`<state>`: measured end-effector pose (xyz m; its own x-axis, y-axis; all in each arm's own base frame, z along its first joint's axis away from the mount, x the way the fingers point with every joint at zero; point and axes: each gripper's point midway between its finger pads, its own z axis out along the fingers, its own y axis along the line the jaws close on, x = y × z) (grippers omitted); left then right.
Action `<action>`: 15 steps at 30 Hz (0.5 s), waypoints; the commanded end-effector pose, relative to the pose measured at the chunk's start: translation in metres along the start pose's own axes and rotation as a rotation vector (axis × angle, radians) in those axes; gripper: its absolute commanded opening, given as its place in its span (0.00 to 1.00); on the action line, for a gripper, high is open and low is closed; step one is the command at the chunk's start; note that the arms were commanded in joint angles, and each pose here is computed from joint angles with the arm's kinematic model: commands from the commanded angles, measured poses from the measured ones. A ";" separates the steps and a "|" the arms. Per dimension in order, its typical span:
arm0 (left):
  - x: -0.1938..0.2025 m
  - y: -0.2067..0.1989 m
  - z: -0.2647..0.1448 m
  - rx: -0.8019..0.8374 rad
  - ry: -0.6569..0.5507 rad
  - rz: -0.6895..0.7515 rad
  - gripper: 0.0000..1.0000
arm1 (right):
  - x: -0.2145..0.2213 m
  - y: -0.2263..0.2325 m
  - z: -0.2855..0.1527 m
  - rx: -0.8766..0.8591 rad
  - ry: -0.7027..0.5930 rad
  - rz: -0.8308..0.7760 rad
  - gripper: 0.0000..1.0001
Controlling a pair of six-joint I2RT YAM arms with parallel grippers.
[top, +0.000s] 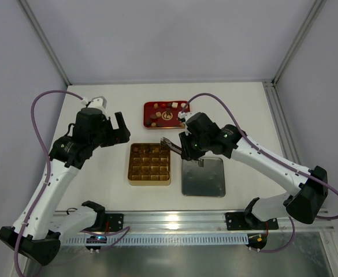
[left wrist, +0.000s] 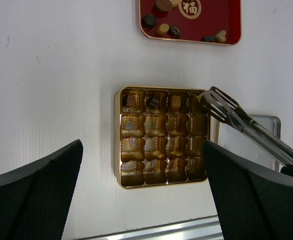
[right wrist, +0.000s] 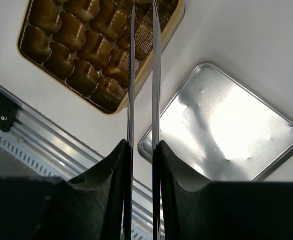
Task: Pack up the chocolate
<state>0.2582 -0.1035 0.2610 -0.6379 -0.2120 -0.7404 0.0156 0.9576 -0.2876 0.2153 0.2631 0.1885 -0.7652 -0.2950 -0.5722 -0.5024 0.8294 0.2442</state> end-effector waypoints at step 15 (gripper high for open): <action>-0.007 -0.006 0.002 0.019 -0.021 -0.013 1.00 | 0.013 0.002 0.006 0.001 -0.008 0.014 0.30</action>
<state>0.2589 -0.1037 0.2584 -0.6435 -0.2100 -0.7360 0.0129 0.9585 -0.2848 0.2025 0.2561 0.1668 -0.7900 -0.3101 -0.5288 -0.4874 0.8409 0.2350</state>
